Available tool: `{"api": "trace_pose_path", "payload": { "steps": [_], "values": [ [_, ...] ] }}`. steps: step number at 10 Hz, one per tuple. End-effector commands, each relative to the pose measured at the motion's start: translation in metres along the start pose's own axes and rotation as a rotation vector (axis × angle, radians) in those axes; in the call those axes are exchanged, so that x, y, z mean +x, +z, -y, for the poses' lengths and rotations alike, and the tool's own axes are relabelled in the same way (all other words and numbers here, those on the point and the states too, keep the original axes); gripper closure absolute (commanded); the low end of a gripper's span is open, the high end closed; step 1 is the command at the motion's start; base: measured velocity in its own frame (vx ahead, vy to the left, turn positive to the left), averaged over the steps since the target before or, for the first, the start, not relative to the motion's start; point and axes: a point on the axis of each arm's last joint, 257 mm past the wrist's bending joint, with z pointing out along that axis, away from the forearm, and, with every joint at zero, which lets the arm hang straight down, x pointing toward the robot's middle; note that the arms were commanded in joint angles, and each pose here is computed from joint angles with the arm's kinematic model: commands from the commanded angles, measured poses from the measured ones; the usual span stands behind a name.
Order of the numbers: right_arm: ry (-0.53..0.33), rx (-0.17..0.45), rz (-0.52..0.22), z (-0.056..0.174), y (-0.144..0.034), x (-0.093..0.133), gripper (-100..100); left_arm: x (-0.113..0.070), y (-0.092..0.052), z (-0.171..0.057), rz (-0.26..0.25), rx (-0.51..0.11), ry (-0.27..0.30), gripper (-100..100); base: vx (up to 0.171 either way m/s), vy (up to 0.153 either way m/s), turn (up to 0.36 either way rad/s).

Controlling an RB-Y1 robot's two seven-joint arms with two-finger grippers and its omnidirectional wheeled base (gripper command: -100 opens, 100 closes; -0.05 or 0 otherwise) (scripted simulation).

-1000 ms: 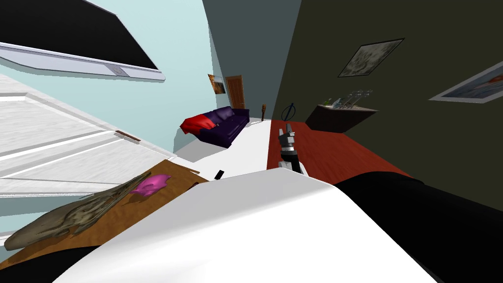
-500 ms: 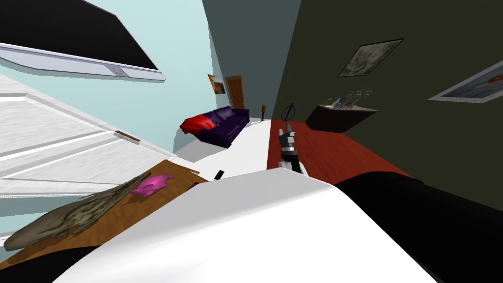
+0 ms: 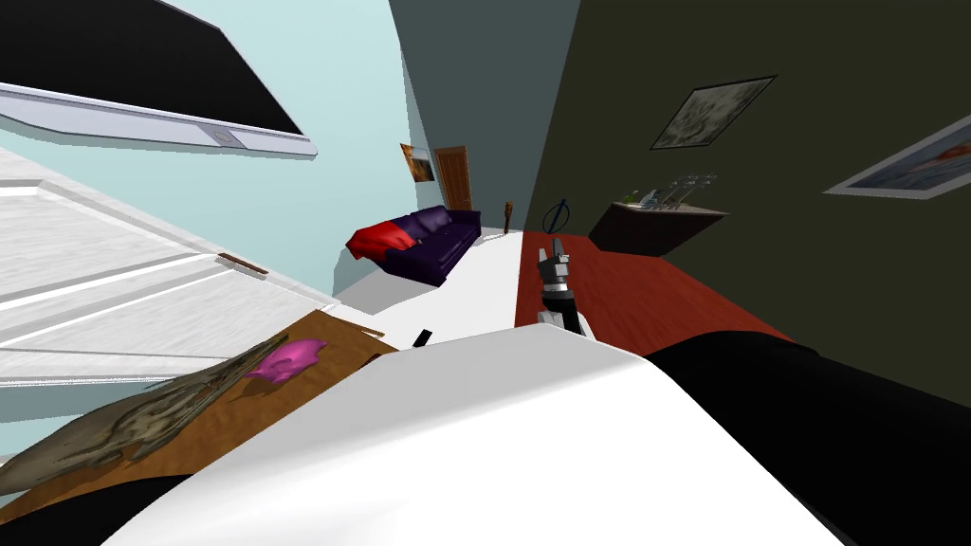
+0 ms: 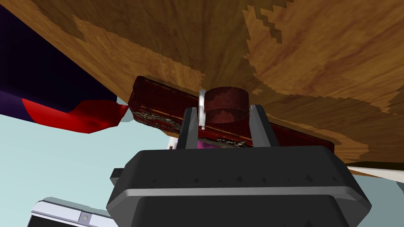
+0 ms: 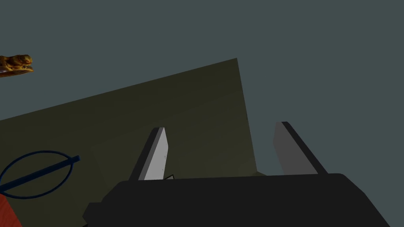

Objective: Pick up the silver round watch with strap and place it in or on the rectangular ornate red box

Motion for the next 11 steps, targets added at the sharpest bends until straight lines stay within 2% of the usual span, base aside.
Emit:
{"api": "trace_pose_path", "payload": {
  "steps": [1, 2, 5, 8, 11],
  "values": [
    [0.000, 0.000, 0.000, 0.000, 0.000, 0.000, 0, 0.000, 0.000, 0.000, 0.000, 0.000, 0.000, 0, 0.000, 0.000, 0.000],
    [0.000, 0.000, 0.000, 0.000, 0.000, 0.000, 0, -0.016, 0.003, 0.000, 0.032, -0.001, 0.012, 100, 0.011, -0.057, 0.068],
    [0.000, 0.000, 0.000, 0.000, 0.000, 0.000, 0, -0.048, 0.009, -0.004, 0.100, -0.020, 0.038, 100, -0.014, -0.141, 0.087],
    [0.000, 0.000, 0.000, 0.000, 0.000, 0.000, 0, -0.071, 0.012, -0.009, 0.148, -0.038, 0.054, 100, -0.026, -0.075, 0.060],
    [0.000, 0.000, 0.000, 0.000, 0.000, 0.000, 0, -0.108, 0.016, -0.014, 0.226, -0.073, 0.073, 100, -0.045, -0.081, 0.103]
  ]
}}
